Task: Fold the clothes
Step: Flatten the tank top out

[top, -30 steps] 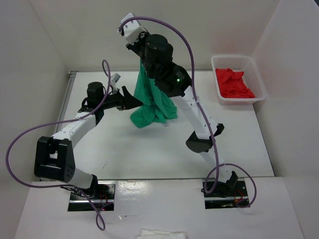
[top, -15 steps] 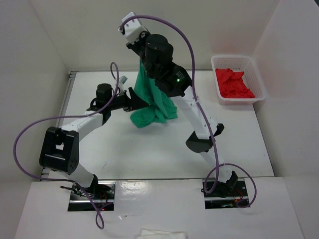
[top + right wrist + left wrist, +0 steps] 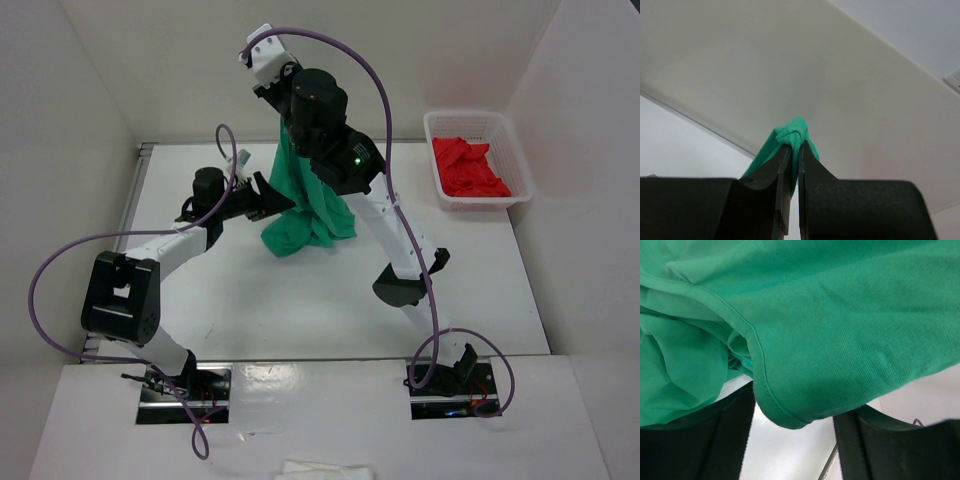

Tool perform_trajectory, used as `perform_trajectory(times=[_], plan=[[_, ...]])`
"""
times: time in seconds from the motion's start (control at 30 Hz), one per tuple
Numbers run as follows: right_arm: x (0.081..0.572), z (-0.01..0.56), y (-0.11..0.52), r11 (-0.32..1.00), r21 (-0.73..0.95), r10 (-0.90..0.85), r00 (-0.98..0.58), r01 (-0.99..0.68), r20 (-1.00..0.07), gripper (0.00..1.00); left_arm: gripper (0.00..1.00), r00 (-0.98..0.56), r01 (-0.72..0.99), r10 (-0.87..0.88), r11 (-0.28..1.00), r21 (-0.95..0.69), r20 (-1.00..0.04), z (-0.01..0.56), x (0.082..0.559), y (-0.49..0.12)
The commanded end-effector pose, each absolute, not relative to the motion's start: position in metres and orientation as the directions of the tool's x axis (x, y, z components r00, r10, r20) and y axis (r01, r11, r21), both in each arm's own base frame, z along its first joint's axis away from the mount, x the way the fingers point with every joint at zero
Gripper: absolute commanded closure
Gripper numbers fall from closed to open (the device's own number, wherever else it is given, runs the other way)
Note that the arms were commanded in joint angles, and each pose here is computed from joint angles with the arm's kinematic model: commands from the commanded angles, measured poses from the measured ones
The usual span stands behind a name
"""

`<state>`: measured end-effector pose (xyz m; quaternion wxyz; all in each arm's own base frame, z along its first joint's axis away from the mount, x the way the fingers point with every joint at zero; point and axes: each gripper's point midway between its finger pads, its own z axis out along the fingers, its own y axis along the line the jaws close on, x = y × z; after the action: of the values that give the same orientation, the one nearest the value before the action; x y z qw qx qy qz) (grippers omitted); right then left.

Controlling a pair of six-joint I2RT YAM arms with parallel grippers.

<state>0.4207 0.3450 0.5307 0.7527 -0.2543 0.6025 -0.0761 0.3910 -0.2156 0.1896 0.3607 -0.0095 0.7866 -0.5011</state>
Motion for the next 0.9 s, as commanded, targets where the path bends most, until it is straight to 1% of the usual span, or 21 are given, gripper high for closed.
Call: perform_trajectory(times=[0.0,0.13,0.4,0.5,0.53,0.63,0.67,0.7,0.73,0.8,0.83,0.87], plan=[[0.417,0.548,0.341,0.898,-0.410,-0.353,0.294,-0.161,-0.888,0.97,0.34,-0.696,0.406,-0.392,0.475,-0.781,-0.601,0.212,0.402,-0.218],[0.420,0.543,0.344,0.895,-0.416,-0.360,0.289,-0.163,-0.887,0.97,0.38,-0.693,0.436,-0.394,0.437,-0.787,-0.603,0.225,0.400,-0.222],[0.420,0.543,0.344,0.898,-0.408,-0.352,0.287,-0.166,-0.891,0.97,0.47,-0.701,0.431,-0.403,0.418,-0.799,-0.589,0.224,0.405,-0.225],[0.420,0.543,0.343,0.900,-0.406,-0.353,0.283,-0.158,-0.892,0.97,0.57,-0.704,0.445,-0.391,0.408,-0.797,-0.593,0.225,0.404,-0.230],[0.420,0.543,0.343,0.900,-0.406,-0.353,0.283,-0.158,-0.892,0.97,0.67,-0.701,0.456,-0.387,0.401,-0.794,-0.598,0.230,0.404,-0.231],[0.420,0.542,0.341,0.902,-0.405,-0.354,0.278,-0.151,-0.893,0.97,0.82,-0.700,0.469,-0.381,0.392,-0.791,-0.604,0.234,0.404,-0.232],[0.420,0.542,0.341,0.902,-0.405,-0.354,0.278,-0.151,-0.893,0.97,0.92,-0.710,0.465,-0.374,0.388,-0.796,-0.597,0.235,0.402,-0.232],[0.420,0.542,0.341,0.902,-0.405,-0.354,0.278,-0.151,-0.893,0.97,0.97,-0.705,0.473,-0.368,0.395,-0.788,-0.607,0.237,0.404,-0.232],[0.421,0.542,0.339,0.904,-0.403,-0.355,0.273,-0.144,-0.894,0.97,1.00,-0.700,0.489,-0.352,0.399,-0.776,-0.622,0.238,0.403,-0.233],[0.421,0.542,0.338,0.902,-0.410,-0.365,0.270,-0.134,-0.891,0.97,1.00,-0.705,0.495,-0.328,0.407,-0.768,-0.628,0.240,0.400,-0.233],[0.418,0.547,0.334,0.905,-0.404,-0.358,0.275,-0.132,-0.892,0.97,1.00,-0.686,0.524,-0.314,0.412,-0.745,-0.656,0.248,0.404,-0.230],[0.418,0.545,0.334,0.902,-0.410,-0.365,0.270,-0.134,-0.891,0.97,1.00,-0.695,0.506,-0.310,0.429,-0.748,-0.649,0.247,0.406,-0.224]])
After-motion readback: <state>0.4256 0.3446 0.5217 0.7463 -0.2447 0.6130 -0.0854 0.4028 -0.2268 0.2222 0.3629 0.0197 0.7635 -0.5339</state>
